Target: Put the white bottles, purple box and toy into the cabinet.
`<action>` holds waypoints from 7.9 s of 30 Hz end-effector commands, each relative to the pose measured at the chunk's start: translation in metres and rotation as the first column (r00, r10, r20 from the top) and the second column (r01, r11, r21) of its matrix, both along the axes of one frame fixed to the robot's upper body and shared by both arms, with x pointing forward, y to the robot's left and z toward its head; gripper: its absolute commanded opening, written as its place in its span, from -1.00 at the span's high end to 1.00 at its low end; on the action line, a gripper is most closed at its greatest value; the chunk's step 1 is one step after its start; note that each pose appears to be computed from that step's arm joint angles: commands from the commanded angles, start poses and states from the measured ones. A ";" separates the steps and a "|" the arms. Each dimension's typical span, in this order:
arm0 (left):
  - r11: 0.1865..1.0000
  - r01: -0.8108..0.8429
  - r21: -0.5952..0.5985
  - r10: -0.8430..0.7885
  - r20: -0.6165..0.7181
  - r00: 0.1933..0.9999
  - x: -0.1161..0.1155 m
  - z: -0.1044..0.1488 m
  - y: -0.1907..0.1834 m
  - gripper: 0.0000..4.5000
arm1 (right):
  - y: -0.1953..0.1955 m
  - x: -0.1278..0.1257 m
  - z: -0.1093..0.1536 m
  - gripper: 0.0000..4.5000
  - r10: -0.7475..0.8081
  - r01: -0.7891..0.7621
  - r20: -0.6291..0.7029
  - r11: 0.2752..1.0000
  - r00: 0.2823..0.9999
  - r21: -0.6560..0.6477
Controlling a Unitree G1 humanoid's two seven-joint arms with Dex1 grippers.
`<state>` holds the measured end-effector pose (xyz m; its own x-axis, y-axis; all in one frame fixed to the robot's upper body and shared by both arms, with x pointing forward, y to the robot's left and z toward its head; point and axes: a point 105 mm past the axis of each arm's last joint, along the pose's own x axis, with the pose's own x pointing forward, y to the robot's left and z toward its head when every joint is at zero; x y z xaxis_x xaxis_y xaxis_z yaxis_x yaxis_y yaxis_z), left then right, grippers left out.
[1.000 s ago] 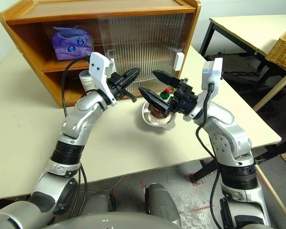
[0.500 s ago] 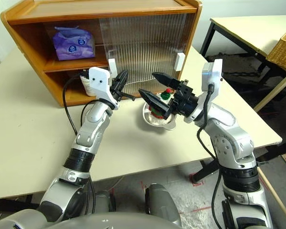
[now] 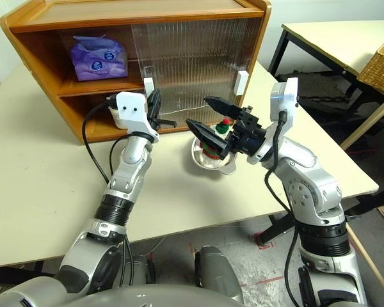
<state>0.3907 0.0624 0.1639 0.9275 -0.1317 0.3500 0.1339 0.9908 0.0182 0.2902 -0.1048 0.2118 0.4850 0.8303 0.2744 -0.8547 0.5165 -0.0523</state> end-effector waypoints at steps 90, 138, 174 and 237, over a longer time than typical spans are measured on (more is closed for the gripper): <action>0.904 0.420 0.084 -0.426 0.067 0.902 -0.011 0.031 0.057 -0.32 | -0.002 0.021 0.001 -1.00 -0.041 0.040 0.024 0.999 0.999 0.020; 0.612 0.790 0.045 -0.789 -0.041 0.613 -0.070 0.055 0.082 -1.00 | -0.112 0.143 -0.030 0.99 -0.705 0.702 -0.014 0.707 0.709 -0.089; 0.654 0.756 0.031 -0.756 -0.015 0.654 -0.071 0.057 0.083 -1.00 | 0.024 0.151 -0.029 0.99 -0.452 0.440 -0.112 0.890 0.885 -0.115; 0.572 0.820 -0.003 -0.820 0.003 0.572 -0.060 0.052 0.060 -1.00 | -0.031 0.021 -0.025 -0.99 -0.395 0.379 -0.074 0.911 0.916 -0.164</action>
<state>0.3298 0.1221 0.2160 0.4285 -0.8262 0.3658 0.8866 0.4625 0.0060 0.3192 -0.1363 0.1912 0.8000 0.5886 0.1166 -0.5808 0.8084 -0.0962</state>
